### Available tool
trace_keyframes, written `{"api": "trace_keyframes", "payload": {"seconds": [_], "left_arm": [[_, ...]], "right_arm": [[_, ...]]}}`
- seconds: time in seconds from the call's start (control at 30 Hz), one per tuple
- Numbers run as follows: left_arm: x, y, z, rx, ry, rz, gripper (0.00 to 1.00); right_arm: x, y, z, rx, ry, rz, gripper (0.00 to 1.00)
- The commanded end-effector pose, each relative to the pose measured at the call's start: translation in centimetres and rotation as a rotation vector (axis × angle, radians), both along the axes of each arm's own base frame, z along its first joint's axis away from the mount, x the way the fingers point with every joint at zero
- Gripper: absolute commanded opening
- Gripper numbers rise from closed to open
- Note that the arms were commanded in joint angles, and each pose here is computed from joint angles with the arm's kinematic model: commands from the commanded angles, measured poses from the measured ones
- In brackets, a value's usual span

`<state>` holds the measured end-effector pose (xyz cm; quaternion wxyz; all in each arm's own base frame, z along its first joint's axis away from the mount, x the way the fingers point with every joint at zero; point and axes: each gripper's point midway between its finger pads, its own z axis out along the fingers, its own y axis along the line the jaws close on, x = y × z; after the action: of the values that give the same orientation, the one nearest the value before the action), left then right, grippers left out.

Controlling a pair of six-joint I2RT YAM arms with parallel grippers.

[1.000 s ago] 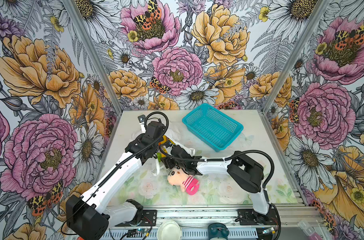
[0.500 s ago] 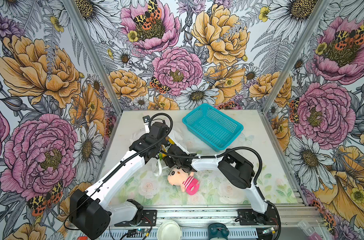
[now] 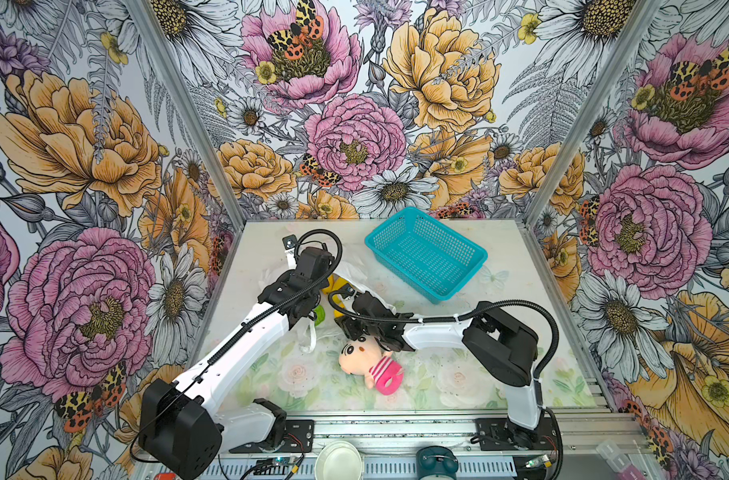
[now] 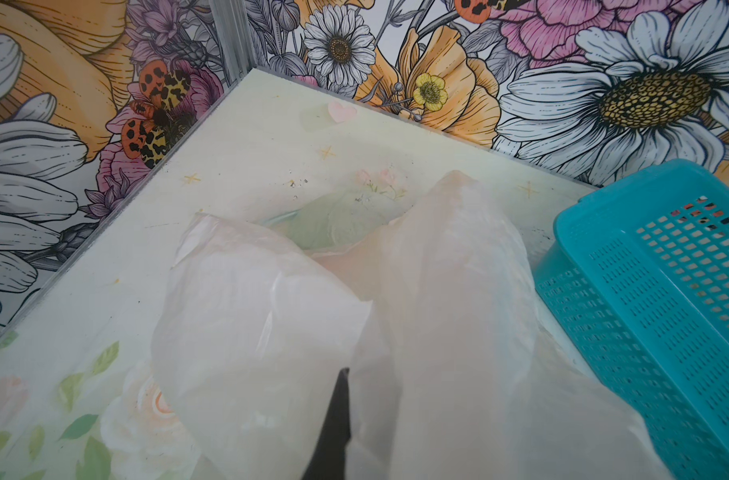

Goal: Untie the knot of the plastic bag and take out the fruit
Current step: 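Grasp the yellow pepper with the right gripper and lift it out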

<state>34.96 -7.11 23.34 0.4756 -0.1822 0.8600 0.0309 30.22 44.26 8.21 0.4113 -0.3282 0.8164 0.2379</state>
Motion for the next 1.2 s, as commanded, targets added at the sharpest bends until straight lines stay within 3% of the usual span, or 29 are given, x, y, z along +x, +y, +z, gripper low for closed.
{"api": "trace_keyframes", "payload": {"seconds": [0.0, 0.4, 0.7, 0.93, 1.17], "left_arm": [[0.2, -0.2, 0.1, -0.003, -0.009, -0.024, 0.0], [0.7, -0.9, -0.6, -0.002, 0.02, -0.048, 0.0], [0.8, -0.6, -0.6, 0.006, 0.02, -0.04, 0.0], [0.6, -0.3, -0.4, 0.009, 0.011, -0.033, 0.0], [0.4, -0.5, -0.1, 0.001, 0.003, -0.041, 0.0]], "right_arm": [[-0.8, 0.7, 4.4, 0.138, -0.085, 0.067, 0.35], [-4.7, -0.9, 9.3, 0.279, -0.183, 0.208, 0.26], [-7.4, -5.1, 16.3, 0.403, -0.336, 0.219, 0.22], [-6.6, -10.3, 21.4, 0.516, -0.406, 0.115, 0.18], [-2.4, -16.8, 22.2, 0.462, -0.416, -0.154, 0.13]]}}
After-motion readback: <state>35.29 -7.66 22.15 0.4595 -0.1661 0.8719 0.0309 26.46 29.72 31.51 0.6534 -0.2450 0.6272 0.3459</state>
